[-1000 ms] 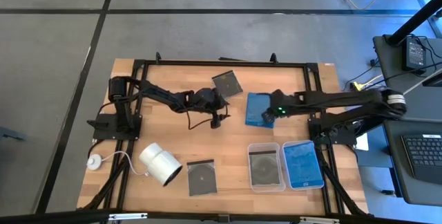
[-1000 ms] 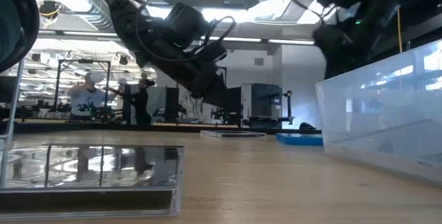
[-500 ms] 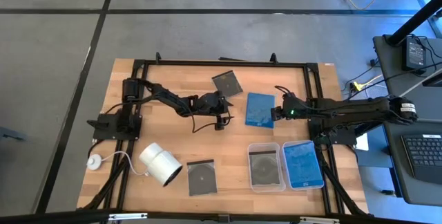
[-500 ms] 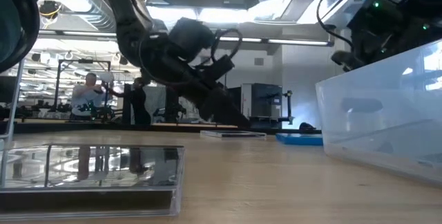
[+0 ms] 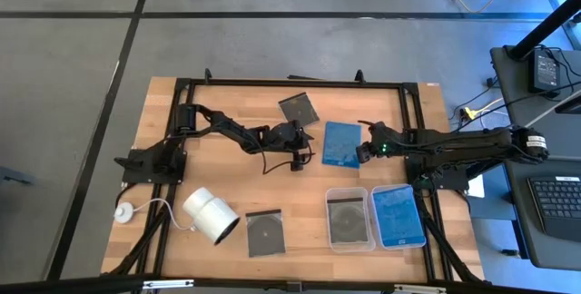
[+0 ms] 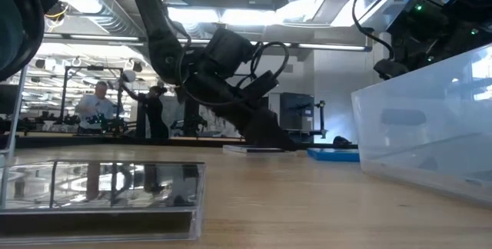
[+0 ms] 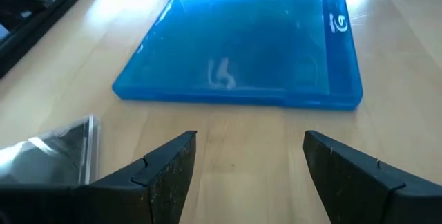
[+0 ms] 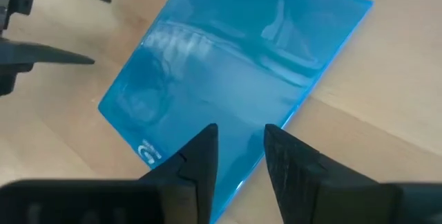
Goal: Pick & place jewel cases by type
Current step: Put the blue CD case into the right transparent bin
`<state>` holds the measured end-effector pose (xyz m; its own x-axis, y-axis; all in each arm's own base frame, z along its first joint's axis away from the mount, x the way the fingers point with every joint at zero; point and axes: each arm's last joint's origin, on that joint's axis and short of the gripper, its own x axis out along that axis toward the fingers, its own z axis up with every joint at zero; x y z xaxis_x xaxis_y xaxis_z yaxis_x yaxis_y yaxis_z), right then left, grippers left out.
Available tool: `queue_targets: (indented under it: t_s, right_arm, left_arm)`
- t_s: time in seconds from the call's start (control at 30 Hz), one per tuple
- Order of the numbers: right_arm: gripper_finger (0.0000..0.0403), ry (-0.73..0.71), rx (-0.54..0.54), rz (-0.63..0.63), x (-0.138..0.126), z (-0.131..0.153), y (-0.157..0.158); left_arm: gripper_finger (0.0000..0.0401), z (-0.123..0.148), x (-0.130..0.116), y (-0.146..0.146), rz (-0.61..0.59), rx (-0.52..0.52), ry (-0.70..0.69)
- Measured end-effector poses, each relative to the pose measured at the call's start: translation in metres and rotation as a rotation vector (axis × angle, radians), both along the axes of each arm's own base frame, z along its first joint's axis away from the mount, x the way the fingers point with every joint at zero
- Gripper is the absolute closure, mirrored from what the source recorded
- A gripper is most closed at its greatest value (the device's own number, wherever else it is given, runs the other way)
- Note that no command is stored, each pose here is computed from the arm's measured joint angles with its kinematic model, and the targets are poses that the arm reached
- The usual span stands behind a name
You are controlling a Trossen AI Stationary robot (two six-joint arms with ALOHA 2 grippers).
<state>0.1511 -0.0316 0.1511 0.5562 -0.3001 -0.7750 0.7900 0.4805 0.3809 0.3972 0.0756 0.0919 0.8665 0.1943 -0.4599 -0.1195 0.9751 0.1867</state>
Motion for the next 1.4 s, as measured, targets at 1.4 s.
queue_targets:
  t_s: [1.4]
  right_arm:
    - [0.0133,0.144,0.297,-0.202,0.022,-0.022,-0.040]
  left_arm:
    - [0.0136,0.001,0.002,-0.003,-0.074,-0.116,-0.052]
